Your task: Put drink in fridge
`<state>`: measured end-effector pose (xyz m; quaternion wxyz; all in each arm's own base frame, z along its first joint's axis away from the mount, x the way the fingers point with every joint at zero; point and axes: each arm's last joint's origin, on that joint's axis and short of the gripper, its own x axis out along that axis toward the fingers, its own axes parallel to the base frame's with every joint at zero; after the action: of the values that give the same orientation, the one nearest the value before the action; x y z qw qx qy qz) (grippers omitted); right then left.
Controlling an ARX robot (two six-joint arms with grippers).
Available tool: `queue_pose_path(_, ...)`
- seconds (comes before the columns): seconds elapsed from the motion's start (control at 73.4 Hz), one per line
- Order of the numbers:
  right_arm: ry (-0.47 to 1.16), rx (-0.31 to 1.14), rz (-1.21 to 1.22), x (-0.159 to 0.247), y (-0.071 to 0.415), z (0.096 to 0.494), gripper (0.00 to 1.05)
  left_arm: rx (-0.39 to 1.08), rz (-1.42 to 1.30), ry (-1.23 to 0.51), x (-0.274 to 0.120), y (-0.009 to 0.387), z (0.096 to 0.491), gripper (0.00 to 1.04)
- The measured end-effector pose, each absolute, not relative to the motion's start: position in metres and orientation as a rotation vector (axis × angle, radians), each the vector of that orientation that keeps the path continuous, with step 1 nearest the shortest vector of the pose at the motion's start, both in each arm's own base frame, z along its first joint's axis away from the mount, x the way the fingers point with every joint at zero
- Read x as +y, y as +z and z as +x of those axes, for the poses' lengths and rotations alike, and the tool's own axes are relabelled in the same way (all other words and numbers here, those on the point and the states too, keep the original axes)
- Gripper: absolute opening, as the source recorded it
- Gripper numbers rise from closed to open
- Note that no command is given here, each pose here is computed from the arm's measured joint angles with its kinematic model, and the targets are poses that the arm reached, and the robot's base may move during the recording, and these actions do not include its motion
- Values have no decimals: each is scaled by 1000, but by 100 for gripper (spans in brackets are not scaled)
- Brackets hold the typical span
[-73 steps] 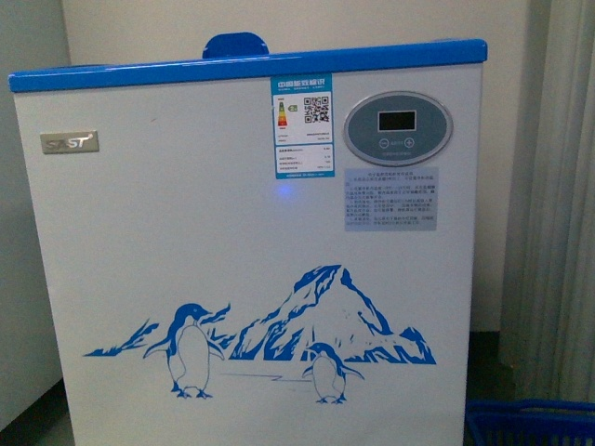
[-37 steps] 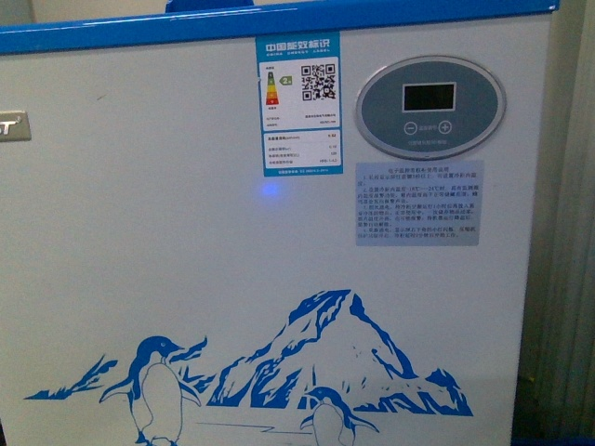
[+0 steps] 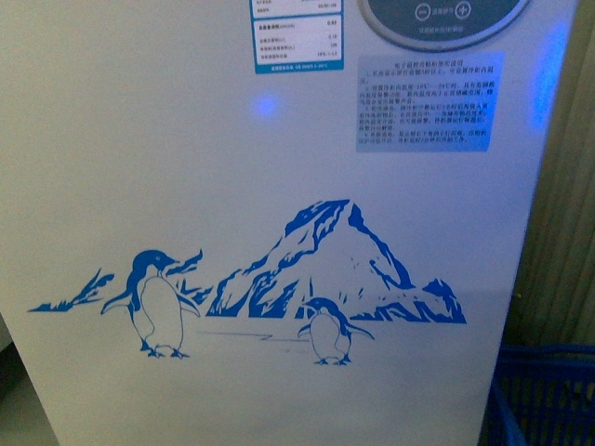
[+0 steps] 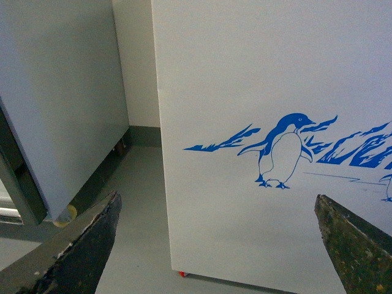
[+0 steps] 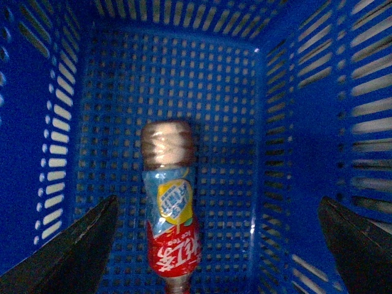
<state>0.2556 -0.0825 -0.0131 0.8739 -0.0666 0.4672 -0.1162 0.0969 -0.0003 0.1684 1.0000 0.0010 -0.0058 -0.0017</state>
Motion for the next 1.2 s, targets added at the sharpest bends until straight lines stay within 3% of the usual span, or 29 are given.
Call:
queue_pose_path(0.49,-231,1221,-39,-90,-147,272,97,-11,2,-4,0,168,97,97)
queue_pose_path(1.062,-268,1340,18,-90,-202,276,97,-12,2,-3,0,168,97,97)
queue_pose_path(1.198,-253,1355,40,-92,-206,276,82,-12,2,-4,0,168,97,97)
